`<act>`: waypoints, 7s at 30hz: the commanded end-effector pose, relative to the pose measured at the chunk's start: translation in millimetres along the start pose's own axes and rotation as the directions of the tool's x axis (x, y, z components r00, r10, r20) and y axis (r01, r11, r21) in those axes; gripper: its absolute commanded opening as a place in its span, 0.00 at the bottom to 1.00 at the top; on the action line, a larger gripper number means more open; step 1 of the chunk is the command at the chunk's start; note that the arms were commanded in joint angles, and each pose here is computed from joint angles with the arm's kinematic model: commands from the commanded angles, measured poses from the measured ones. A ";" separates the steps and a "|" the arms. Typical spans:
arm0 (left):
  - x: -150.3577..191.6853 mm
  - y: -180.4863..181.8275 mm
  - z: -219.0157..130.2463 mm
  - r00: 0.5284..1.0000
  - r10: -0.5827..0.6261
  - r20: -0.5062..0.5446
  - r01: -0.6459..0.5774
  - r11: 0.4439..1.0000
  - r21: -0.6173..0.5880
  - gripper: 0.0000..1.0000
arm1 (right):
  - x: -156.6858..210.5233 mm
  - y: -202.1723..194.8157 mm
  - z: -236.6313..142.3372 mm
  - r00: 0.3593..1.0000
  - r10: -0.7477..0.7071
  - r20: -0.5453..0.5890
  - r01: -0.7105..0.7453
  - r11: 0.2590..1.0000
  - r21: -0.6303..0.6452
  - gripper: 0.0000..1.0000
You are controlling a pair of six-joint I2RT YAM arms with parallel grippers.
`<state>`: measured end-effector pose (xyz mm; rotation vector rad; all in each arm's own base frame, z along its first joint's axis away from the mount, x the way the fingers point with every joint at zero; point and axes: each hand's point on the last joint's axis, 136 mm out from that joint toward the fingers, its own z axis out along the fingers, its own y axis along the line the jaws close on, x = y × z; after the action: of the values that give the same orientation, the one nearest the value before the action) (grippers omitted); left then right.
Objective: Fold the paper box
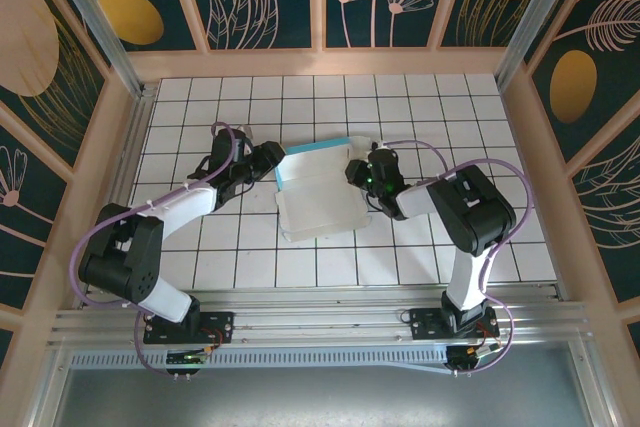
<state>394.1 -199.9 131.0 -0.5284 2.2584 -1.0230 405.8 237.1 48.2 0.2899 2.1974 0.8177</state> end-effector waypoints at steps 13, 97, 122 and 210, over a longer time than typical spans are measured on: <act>7.1 -3.4 4.6 0.999 0.023 -0.034 -0.023 1.000 -0.007 0.48 | 19.6 22.5 -3.1 0.998 -0.036 -0.053 0.030 0.994 -0.108 0.27; 166.9 5.6 99.2 0.922 0.103 -0.373 -0.099 0.995 0.028 0.06 | -35.0 16.7 -20.0 0.870 -0.485 -0.091 0.483 0.875 -0.041 0.00; 170.1 10.0 116.2 0.926 0.070 -0.370 -0.062 0.997 0.035 0.07 | 15.7 29.5 -8.9 0.984 -0.180 0.014 0.176 0.972 0.159 0.02; 86.6 46.5 60.7 0.986 0.052 -0.160 -0.075 0.987 -0.142 0.22 | -94.7 28.1 7.4 0.408 -0.912 0.037 0.909 0.402 -0.116 0.48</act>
<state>364.4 -248.4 29.5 -0.4846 2.4783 -0.9045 466.8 202.5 106.3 -0.7577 2.0482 0.3350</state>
